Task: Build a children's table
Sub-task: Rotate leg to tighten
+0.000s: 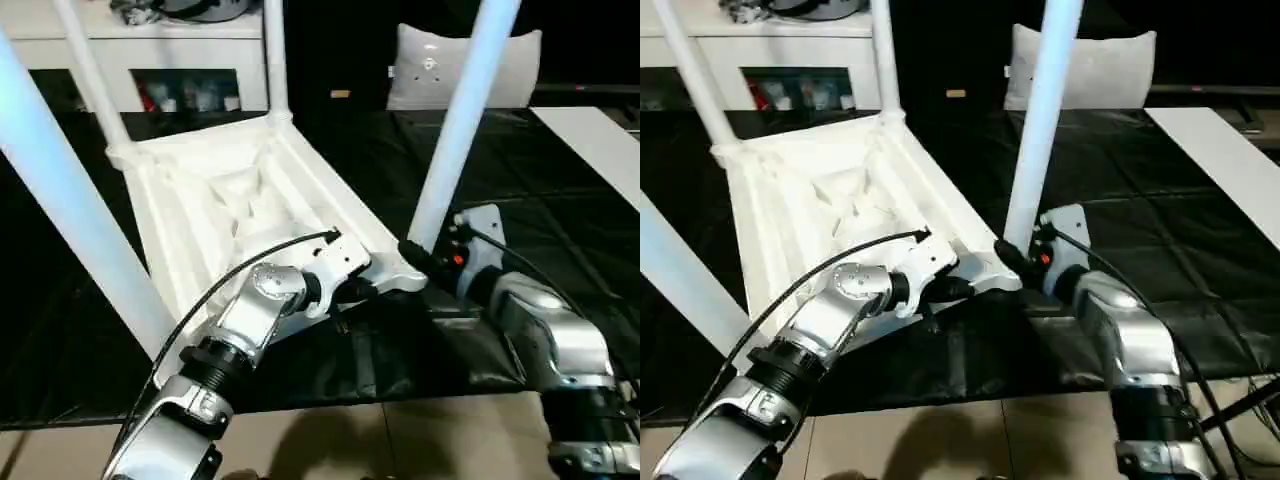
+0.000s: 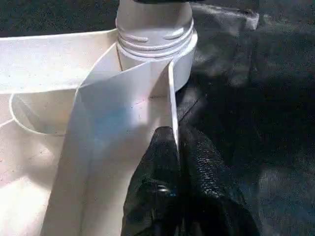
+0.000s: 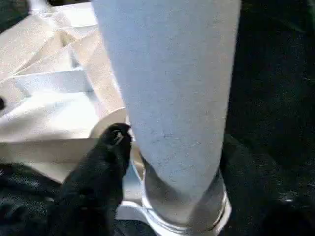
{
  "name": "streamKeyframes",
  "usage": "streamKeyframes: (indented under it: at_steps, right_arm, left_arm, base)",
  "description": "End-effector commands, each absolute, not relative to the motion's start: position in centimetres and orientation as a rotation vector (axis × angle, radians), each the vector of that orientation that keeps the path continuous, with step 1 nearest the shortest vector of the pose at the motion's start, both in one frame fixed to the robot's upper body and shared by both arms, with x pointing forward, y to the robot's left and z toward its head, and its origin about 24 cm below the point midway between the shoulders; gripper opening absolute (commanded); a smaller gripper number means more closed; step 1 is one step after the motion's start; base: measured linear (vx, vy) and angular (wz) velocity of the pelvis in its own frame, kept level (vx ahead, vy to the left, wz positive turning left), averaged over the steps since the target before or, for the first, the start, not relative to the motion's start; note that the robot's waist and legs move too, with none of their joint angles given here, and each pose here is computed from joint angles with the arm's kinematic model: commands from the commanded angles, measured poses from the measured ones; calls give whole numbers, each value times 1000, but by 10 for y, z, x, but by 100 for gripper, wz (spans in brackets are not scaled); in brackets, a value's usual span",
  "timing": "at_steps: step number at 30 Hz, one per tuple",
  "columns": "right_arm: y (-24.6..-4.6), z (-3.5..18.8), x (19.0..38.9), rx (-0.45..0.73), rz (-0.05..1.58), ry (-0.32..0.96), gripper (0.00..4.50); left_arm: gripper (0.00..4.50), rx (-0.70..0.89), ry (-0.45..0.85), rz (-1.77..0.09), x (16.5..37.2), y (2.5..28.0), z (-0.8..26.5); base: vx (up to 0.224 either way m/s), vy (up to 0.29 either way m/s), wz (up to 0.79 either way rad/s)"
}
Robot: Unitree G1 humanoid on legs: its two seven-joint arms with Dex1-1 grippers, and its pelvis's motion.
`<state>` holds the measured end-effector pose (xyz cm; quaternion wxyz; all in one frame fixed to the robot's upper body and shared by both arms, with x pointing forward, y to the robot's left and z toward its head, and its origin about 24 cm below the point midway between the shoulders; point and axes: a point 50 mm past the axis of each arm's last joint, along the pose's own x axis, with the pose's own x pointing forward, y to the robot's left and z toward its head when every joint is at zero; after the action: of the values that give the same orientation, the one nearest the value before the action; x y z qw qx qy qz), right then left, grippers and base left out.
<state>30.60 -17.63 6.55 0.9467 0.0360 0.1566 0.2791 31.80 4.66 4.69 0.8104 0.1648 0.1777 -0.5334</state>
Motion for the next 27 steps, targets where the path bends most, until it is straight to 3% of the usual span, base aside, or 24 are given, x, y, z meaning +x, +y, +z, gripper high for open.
streamKeyframes:
  at_steps: [1, 5, 13, 16, 18, 27]
  right_arm:
    - [-170, 72, 301, 84, 704, 281, 338]
    - [-182, 76, 294, 50, 802, 278, 371]
    - [-209, 86, 276, -64, 1042, 391, 441]
    - [-209, 89, 273, -149, 1141, 393, 441]
    - [-206, 88, 270, -139, 1211, 403, 441]
    - [-197, 85, 260, -44, 1365, 439, 362]
  left_arm:
    - [0, 419, 305, -1234, 317, 42, 56]
    - [0, 446, 328, -1277, 316, 54, 54]
    - [0, 581, 326, -1515, 309, 78, 55]
    - [0, 625, 334, -1639, 302, 83, 56]
    - [0, 641, 326, -1712, 297, 81, 58]
    - [0, 691, 312, -1804, 292, 82, 59]
  base:
    - [0, 0, 0]
    - [0, 0, 0]
    - [0, 0, 0]
    - [0, 0, 0]
    - [0, 0, 0]
    - [0, 0, 0]
